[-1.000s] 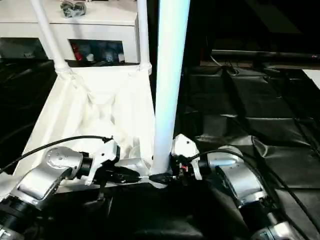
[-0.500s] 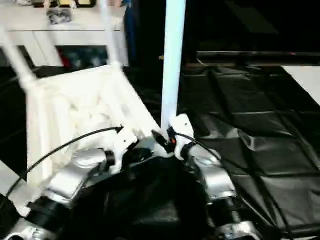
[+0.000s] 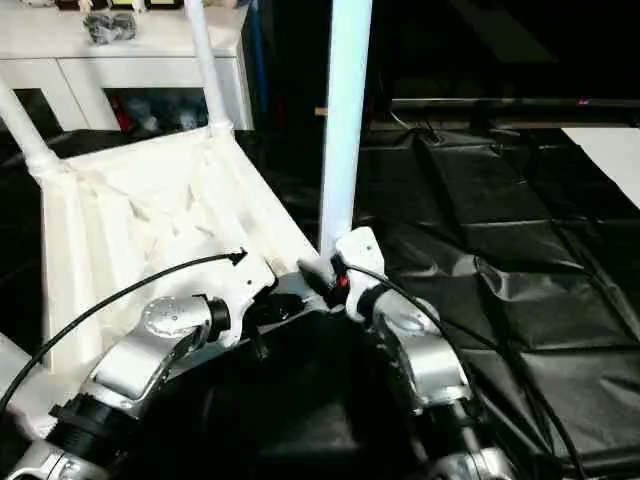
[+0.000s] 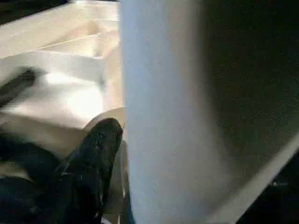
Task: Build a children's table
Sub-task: Rotate leg to tighten
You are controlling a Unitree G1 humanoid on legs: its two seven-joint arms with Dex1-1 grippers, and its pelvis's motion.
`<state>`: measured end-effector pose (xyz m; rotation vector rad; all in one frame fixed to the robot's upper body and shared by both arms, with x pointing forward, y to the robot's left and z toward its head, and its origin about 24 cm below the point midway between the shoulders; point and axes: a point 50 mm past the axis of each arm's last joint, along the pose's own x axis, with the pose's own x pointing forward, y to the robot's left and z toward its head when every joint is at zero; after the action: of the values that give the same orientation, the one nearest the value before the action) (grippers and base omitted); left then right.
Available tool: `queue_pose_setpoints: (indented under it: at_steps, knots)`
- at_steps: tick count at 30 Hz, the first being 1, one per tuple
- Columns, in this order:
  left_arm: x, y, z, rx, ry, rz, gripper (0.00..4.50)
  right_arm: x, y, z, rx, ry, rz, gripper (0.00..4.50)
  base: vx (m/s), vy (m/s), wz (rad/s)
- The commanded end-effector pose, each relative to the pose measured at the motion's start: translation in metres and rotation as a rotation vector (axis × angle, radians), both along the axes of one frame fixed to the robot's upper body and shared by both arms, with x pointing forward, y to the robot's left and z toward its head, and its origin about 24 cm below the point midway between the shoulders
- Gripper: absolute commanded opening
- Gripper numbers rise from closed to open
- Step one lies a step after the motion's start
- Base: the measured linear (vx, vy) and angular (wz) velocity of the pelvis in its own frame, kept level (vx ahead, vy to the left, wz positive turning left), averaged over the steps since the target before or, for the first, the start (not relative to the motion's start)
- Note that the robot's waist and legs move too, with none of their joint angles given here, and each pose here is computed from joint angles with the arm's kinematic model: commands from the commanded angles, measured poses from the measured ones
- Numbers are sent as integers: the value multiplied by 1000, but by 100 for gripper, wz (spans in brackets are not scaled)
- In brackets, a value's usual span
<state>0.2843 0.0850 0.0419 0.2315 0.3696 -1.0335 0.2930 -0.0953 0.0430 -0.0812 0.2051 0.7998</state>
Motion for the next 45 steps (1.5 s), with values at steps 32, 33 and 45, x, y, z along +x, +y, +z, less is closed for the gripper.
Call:
queue_pose_setpoints:
  at_steps: [32,33,45]
  knots:
    - [-17,41,-6,161,147,13,117,-9,-3,-3,-53,17,121,314,0,0,0]
    - [-17,42,-6,166,161,-1,101,-10,-4,-3,-55,17,129,314,0,0,0]
    - [-20,52,-3,163,198,-68,16,-21,-39,8,-105,53,317,364,0,0,0]
